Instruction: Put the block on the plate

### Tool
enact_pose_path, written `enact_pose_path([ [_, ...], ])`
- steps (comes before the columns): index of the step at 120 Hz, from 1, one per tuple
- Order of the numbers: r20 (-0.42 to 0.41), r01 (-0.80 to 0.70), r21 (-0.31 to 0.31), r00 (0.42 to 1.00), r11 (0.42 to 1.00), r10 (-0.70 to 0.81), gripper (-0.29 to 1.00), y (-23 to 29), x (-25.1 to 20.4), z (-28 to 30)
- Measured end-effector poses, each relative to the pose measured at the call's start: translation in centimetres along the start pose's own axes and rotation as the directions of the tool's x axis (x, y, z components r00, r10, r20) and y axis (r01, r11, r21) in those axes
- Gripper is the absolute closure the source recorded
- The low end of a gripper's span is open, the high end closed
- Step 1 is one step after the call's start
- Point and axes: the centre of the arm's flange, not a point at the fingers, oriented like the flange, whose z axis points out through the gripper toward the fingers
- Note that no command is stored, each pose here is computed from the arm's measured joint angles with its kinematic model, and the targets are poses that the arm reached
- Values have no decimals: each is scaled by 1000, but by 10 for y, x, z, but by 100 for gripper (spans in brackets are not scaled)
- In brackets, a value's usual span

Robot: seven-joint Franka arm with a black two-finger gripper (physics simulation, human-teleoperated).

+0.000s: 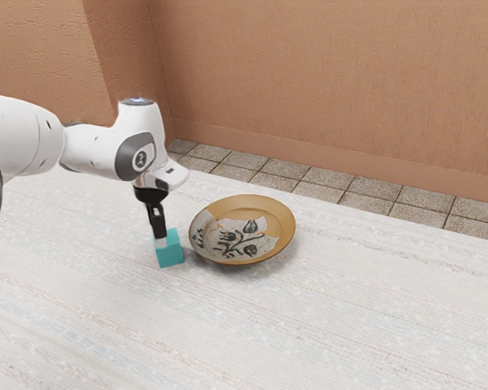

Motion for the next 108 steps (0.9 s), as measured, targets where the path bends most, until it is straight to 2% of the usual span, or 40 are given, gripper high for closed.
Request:
enact_pose_path([
  [68, -47, -71, 14, 996, 997, 72, 0, -20, 11, 52],
  [89, -52, -88, 23, 995, 996, 89, 29, -21, 12, 53],
  [108, -66, -100, 43, 993, 994, 103, 30, -21, 10, 38],
])
